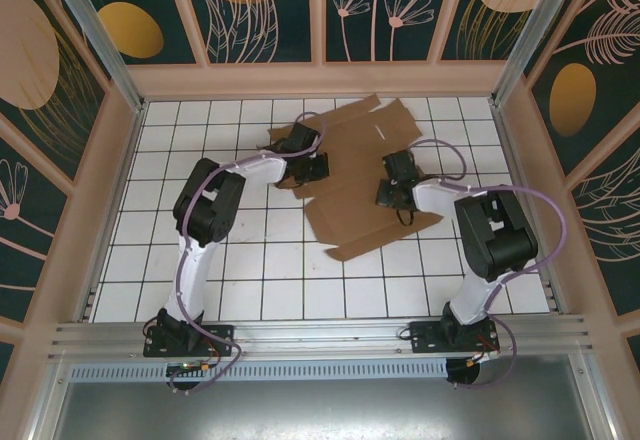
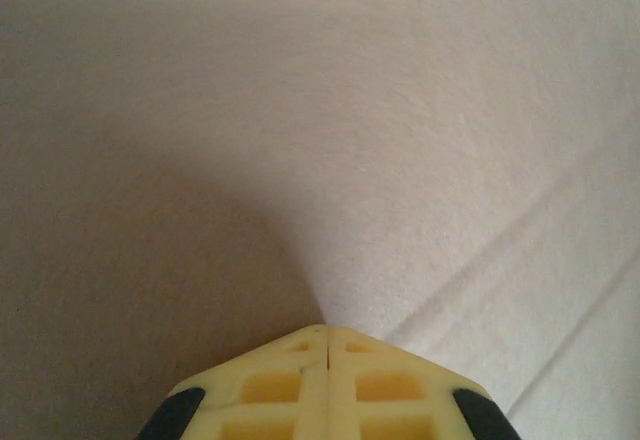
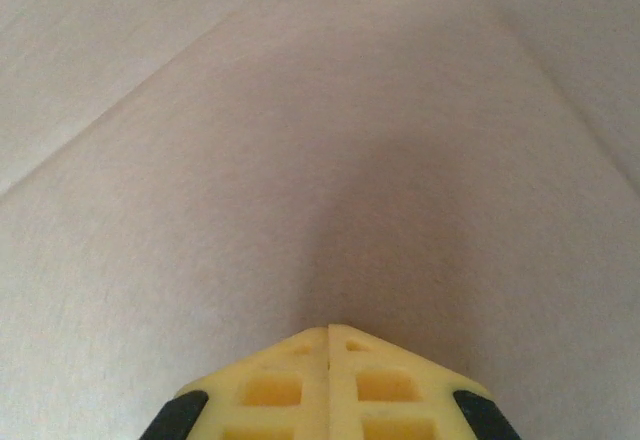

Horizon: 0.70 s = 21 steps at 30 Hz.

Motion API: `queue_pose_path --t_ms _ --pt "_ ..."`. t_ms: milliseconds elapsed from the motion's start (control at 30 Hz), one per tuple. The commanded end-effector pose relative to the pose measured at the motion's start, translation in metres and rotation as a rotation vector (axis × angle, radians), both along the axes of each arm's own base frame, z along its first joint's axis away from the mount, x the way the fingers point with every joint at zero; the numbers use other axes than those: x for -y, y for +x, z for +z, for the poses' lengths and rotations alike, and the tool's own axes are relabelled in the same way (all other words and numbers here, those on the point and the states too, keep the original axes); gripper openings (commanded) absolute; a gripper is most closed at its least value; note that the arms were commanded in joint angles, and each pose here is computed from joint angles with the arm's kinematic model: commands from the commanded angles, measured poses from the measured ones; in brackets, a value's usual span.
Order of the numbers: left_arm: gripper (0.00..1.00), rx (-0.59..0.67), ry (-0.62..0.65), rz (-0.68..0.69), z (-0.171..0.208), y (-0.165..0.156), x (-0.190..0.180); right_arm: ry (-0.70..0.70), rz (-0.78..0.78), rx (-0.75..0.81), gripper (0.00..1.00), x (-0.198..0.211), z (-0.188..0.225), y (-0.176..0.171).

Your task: Fold the paper box

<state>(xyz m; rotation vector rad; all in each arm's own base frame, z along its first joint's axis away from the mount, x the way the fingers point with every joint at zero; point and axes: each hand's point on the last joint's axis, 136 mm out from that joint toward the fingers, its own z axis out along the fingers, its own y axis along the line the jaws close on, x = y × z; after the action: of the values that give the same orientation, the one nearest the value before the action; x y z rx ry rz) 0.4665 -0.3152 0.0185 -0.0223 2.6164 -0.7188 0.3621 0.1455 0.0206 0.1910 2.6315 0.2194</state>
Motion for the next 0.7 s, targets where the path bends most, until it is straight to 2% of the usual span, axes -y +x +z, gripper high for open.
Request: queue_pose_path --t_ms 0,167,300,400,500,600,667 --pt "0.0 -0.056 0.112 0.025 -0.027 -0.009 -0.026 0.12 0.131 -0.183 0.04 -0.054 -0.019 -0.066" --pt "0.0 -0.068 0.078 -0.048 -0.024 -0.004 -0.01 0.379 0.304 -0.267 0.06 -0.141 -0.013 -0.115" --pt "0.0 -0.028 -0.099 -0.138 0.004 -0.002 0.022 0.567 0.388 -0.223 0.11 -0.195 0.011 -0.113" --pt "0.0 0.067 -0.185 -0.171 0.048 0.005 0.034 0.721 0.435 -0.177 0.16 -0.222 0.037 -0.104" --pt "0.0 0.173 -0.172 -0.14 0.095 0.013 0.022 0.725 0.435 -0.046 0.22 -0.212 0.072 -0.085" --pt "0.0 0.277 -0.2 -0.057 0.142 0.012 -0.006 0.681 0.39 0.102 0.31 -0.173 0.105 -0.064" --pt "0.0 0.316 -0.186 0.02 0.16 0.002 -0.028 0.613 0.346 0.164 0.36 -0.141 0.114 -0.049"
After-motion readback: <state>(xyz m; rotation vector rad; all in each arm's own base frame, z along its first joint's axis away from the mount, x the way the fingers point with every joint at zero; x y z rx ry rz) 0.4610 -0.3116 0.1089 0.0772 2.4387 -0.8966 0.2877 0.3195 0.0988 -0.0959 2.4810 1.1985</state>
